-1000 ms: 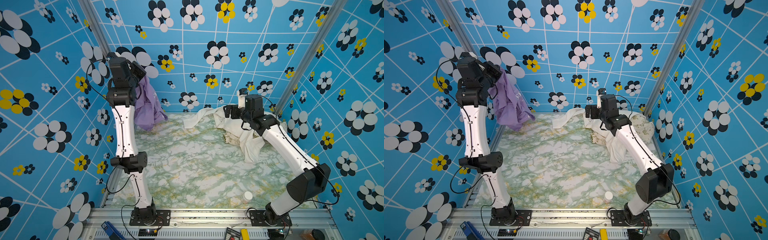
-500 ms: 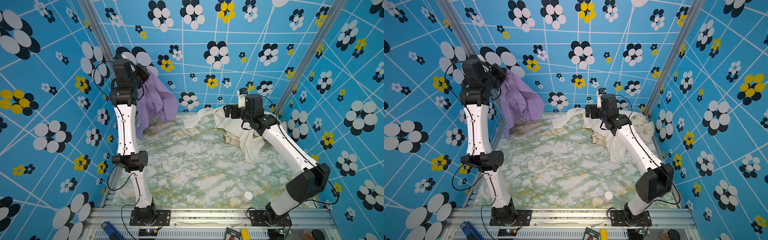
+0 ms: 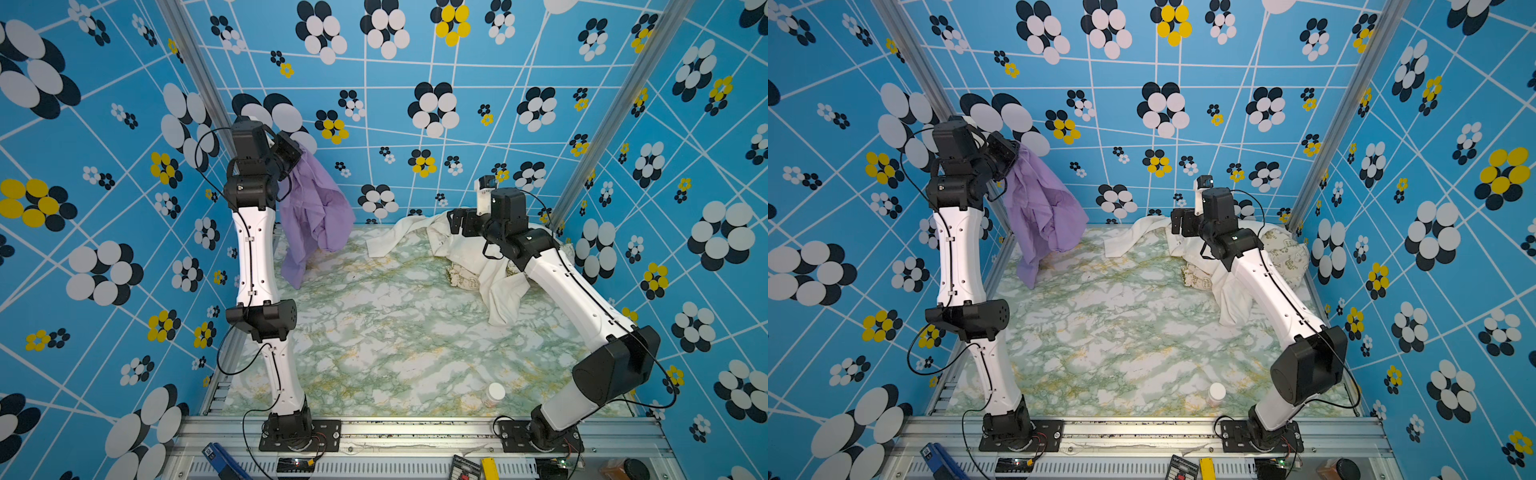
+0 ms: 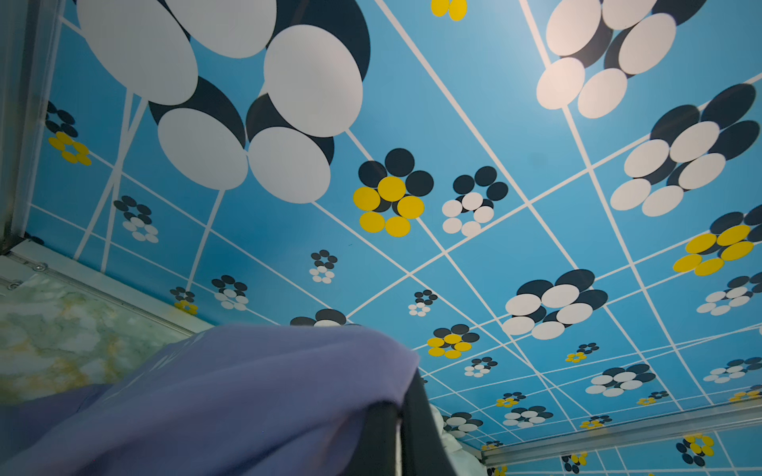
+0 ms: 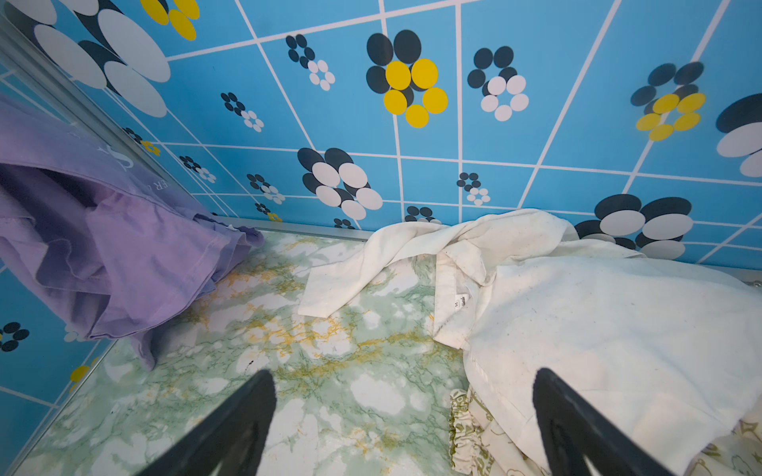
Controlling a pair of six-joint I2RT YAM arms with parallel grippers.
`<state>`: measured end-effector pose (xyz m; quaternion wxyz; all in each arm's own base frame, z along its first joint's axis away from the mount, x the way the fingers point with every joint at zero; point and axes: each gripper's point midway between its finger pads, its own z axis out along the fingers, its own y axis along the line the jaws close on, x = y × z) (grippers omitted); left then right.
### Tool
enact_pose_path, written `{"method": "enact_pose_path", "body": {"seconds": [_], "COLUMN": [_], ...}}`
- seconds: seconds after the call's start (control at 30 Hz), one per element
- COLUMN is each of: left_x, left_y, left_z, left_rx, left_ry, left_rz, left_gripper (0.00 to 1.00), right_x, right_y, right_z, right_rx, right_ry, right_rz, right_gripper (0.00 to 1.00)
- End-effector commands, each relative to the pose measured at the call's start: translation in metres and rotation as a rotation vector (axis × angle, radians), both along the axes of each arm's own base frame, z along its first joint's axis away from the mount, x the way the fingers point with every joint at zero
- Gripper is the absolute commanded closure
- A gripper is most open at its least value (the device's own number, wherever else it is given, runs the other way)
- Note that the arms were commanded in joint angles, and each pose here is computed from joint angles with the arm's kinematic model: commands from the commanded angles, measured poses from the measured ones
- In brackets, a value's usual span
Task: Pick out a specific cloth from the pile
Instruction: 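Lift the purple shirt high with the left gripper toward the far corner, then lower the purple shirt onto the table in the far corner with the left gripper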
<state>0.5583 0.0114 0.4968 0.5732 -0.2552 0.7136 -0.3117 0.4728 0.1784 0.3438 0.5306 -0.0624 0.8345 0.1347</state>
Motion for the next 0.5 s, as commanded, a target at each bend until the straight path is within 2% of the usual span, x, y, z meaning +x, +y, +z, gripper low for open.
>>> {"method": "enact_pose_path", "body": {"seconds": [0.0, 0.3, 0.47], "left_x": [0.005, 0.01, 0.004], "left_y": [-0.001, 0.004, 0.012], "left_z": [-0.013, -0.07, -0.117], "left_rx": [0.014, 0.058, 0.095], "left_ry": [0.031, 0.192, 0.286], "left_rz": [-0.009, 0.005, 0.039], "left_gripper": [1.0, 1.0, 1.0], "right_x": [0.008, 0.008, 0.008], "right_y": [0.002, 0.001, 0.001], "right_z": [0.004, -0.003, -0.008], "right_rx": [0.018, 0.011, 0.007], "right_ry": [-0.016, -0.001, 0.011], "right_rz": [0.001, 0.0, 0.0], "right_gripper": [0.01, 0.01, 0.01]}}
